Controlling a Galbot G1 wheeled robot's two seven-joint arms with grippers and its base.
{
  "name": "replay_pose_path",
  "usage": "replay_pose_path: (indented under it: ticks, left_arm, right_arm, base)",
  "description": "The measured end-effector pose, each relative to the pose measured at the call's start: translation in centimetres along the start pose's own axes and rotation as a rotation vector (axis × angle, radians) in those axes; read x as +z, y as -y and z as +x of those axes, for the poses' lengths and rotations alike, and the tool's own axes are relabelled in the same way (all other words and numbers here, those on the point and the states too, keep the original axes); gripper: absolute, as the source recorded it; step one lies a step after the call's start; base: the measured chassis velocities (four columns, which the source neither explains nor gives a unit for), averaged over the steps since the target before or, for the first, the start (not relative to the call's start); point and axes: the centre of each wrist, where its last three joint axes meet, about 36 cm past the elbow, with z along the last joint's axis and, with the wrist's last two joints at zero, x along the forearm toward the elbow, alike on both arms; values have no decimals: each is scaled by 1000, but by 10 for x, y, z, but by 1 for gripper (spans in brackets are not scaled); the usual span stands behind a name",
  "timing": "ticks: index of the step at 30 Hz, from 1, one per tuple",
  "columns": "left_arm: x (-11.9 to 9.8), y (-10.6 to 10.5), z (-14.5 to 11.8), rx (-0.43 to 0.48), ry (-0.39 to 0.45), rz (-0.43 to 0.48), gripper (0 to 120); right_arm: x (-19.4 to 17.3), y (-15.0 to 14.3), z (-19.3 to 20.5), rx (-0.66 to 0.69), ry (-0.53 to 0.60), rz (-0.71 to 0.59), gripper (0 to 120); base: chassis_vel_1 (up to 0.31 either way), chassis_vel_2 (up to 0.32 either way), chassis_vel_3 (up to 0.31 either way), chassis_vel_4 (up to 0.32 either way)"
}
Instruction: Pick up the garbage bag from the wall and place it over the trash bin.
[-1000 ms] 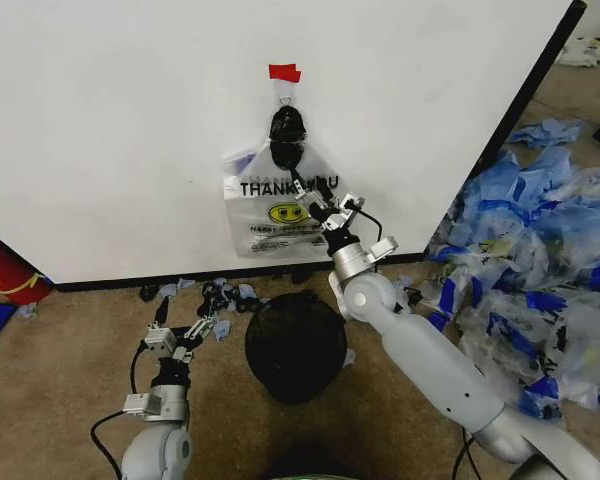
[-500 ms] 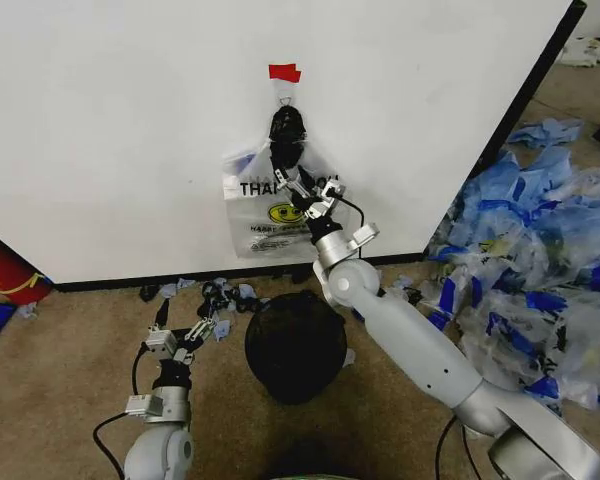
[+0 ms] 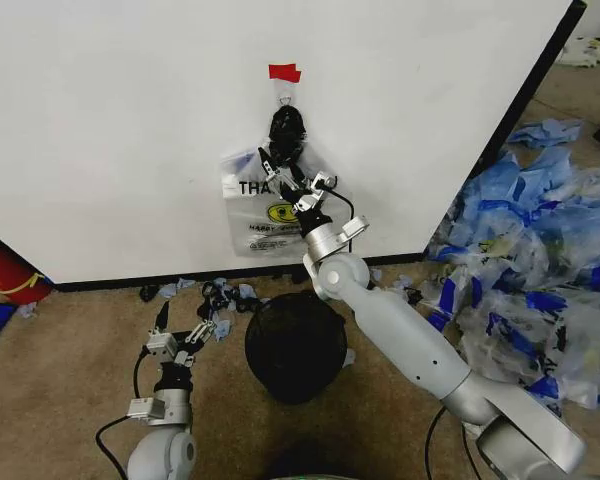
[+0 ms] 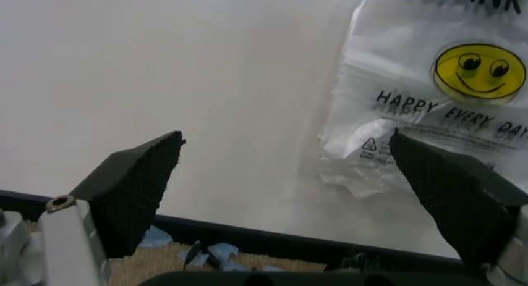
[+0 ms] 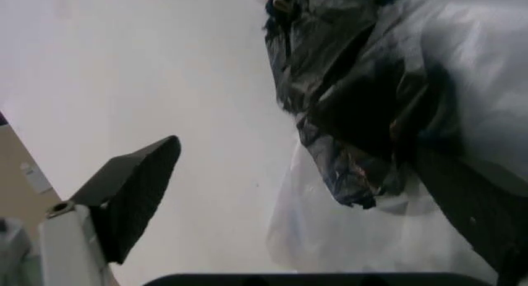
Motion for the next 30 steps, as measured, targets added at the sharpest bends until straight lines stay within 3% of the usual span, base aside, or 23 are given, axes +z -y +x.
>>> replay_pose_path:
  ticks: [14, 16, 19, 22, 30]
  left_arm:
    - [8, 7, 0, 13, -14, 7, 99]
    - [9, 8, 1, 12, -15, 8, 99]
    - [10, 8, 2, 12, -15, 7, 99]
    - [10, 9, 2, 11, -13, 7, 99]
    - [12, 11, 7, 3, -10, 7, 99]
  right_arm:
    - [-9, 6, 4, 17, 28, 14, 49]
    - [-10, 7, 3, 18, 32, 15, 36]
    - [-10, 7, 2, 19, 34, 15, 30]
    - [-9, 7, 2, 20, 34, 14, 15]
    - [-4, 12, 3, 25, 32, 19, 5]
  base:
    - [0, 0, 0, 0]
    - [0, 0, 0, 0]
    - [0, 0, 0, 0]
    - [0, 0, 0, 0]
    - [0, 0, 0, 0]
